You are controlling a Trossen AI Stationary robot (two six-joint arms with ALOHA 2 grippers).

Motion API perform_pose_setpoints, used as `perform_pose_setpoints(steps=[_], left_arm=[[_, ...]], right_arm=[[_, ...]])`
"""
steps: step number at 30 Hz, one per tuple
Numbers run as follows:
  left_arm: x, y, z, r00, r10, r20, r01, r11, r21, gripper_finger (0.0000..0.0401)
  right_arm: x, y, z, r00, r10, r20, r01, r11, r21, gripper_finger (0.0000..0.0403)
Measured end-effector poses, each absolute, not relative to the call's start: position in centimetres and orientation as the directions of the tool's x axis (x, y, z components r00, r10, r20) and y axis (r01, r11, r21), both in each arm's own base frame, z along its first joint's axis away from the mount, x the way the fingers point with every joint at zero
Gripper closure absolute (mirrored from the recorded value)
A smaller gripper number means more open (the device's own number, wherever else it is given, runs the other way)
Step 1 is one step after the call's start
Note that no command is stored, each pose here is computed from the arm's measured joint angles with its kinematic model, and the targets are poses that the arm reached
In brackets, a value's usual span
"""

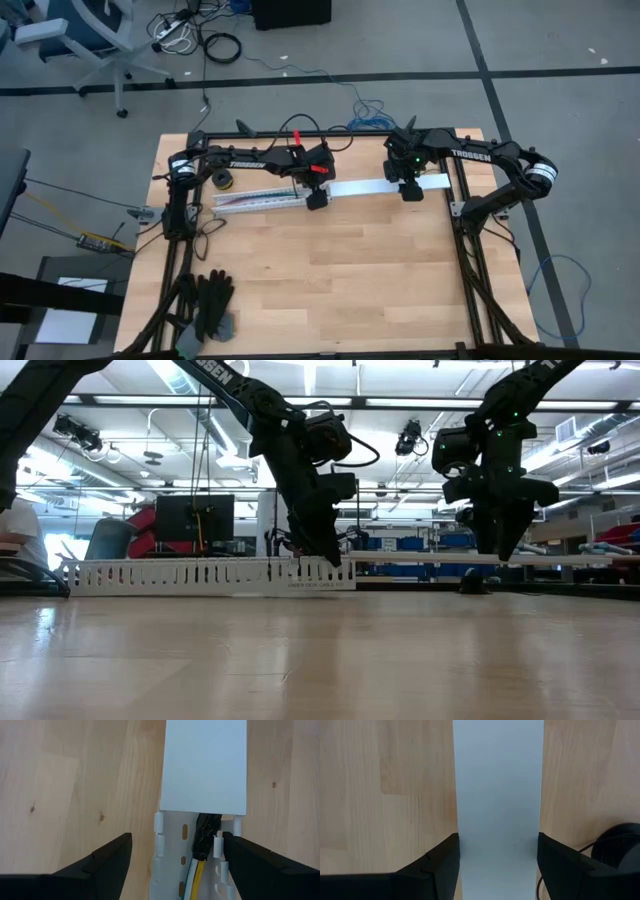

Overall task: Ziptie cables
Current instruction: Close the white cable duct

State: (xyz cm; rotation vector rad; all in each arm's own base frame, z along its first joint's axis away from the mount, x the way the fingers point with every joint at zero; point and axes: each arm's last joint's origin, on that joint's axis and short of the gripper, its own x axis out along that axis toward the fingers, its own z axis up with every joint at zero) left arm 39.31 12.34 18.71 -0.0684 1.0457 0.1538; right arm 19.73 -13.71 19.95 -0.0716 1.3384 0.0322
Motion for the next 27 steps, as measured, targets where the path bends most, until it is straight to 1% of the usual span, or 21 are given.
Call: perform_pose_setpoints(steps=[14, 20, 22, 27], left_arm=[[39.19, 12.22, 18.50, 0.484, 0.093, -0.870, -0.168, 0.986, 0.012, 0.0116], [39.20, 12.19, 18.54, 0.486, 0.090, -0.869, -0.172, 0.985, 0.006, 0.0117], [39.41, 12.22, 18.67, 0.508, 0.091, -0.856, -0.176, 0.984, 0.001, 0.0117], [39.46, 12.20, 18.77, 0.514, 0.092, -0.853, -0.174, 0.985, 0.001, 0.0117]], right_arm=[[19.80, -13.69, 19.96, 0.239, -0.013, -0.971, -0.041, 0.999, -0.024, 0.0178], [19.99, -13.86, 20.02, 0.259, -0.030, -0.965, -0.006, 0.999, -0.032, 0.0160], [20.22, -13.92, 20.13, 0.287, -0.028, -0.958, -0.008, 0.999, -0.031, 0.0152], [20.27, -13.75, 20.16, 0.306, 0.011, -0.952, -0.002, 1.000, 0.011, 0.0141]])
